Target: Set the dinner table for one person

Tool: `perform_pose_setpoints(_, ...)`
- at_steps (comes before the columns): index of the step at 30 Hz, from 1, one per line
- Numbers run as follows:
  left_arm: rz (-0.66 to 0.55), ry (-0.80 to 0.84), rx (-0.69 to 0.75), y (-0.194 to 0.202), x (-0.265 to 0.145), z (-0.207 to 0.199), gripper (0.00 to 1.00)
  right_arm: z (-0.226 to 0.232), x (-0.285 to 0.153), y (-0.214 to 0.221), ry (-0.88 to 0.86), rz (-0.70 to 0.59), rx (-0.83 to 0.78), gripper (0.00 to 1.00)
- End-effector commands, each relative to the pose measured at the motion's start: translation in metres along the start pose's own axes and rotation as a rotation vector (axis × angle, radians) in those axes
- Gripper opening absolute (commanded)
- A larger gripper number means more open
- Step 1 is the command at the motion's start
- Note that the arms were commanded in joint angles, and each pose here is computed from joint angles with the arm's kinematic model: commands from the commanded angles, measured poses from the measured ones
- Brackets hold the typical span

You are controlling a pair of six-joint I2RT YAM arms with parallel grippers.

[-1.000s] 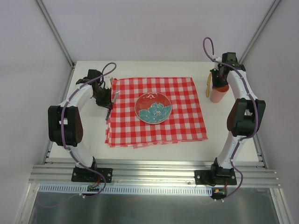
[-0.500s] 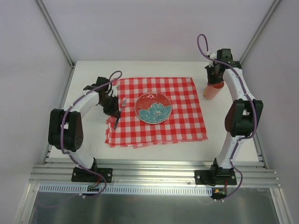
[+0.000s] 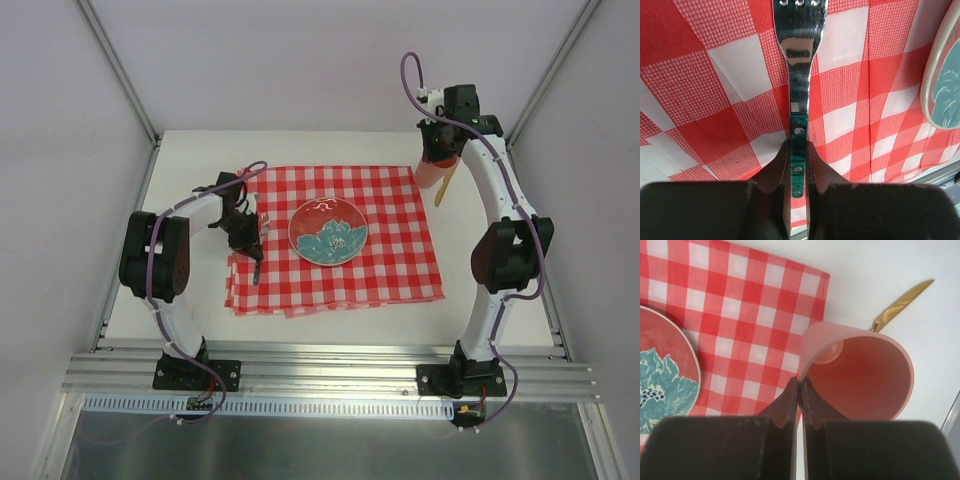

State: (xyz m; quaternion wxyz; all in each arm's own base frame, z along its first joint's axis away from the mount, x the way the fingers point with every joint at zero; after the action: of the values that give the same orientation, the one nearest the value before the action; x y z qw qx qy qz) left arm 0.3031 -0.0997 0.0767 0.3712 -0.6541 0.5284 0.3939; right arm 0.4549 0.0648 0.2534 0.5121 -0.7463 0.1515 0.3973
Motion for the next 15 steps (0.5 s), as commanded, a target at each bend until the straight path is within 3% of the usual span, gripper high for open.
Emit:
perform_pose_setpoints(1, -0.027, -0.015, 0.011, -0.008, 0.000, -0.005, 0.00, 0.008, -0.001, -0.021, -0.023, -0.055, -0.002, 0.01)
perform_pose_setpoints(2, -0.027, -0.014, 0.017, -0.007, 0.000, -0.004, 0.00, 0.012, 0.001, -0.024, -0.031, -0.060, -0.006, 0.01)
perform_pose_setpoints(3, -0.026, 0.000, 0.025, -0.007, -0.002, -0.006, 0.08, 0.013, 0.003, -0.025, -0.035, -0.062, -0.007, 0.00)
perform_pose_setpoints(4, -0.023, 0.007, 0.045, -0.006, -0.003, -0.007, 0.30, 0.015, 0.004, -0.028, -0.040, -0.070, -0.007, 0.01)
perform_pose_setpoints(5, -0.020, 0.010, 0.048, -0.005, -0.005, -0.008, 0.62, 0.019, 0.010, -0.028, -0.051, -0.063, -0.011, 0.01)
perform_pose_setpoints(8, -0.027, 0.016, 0.082, -0.001, -0.013, -0.010, 0.99, 0.032, 0.023, -0.030, -0.080, -0.056, -0.025, 0.01)
perform_pose_setpoints(15, -0.090, -0.001, 0.139, 0.006, -0.036, -0.012, 0.99, 0.052, 0.048, -0.040, -0.124, -0.060, -0.050, 0.01)
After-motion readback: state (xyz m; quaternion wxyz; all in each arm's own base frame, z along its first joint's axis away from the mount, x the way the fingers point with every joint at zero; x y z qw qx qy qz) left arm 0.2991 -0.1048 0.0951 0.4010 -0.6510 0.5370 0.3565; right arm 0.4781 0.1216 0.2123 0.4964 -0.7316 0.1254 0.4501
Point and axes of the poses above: each gripper's point midway between its finger pads, its own x axis out along the fingers, its own z axis along the line the jaws close on, y = z × x, the point moved 6 cm from there along -x, back along the fingers, and after that the axes turned 9 degrees about -x, right-handed, at the moved point
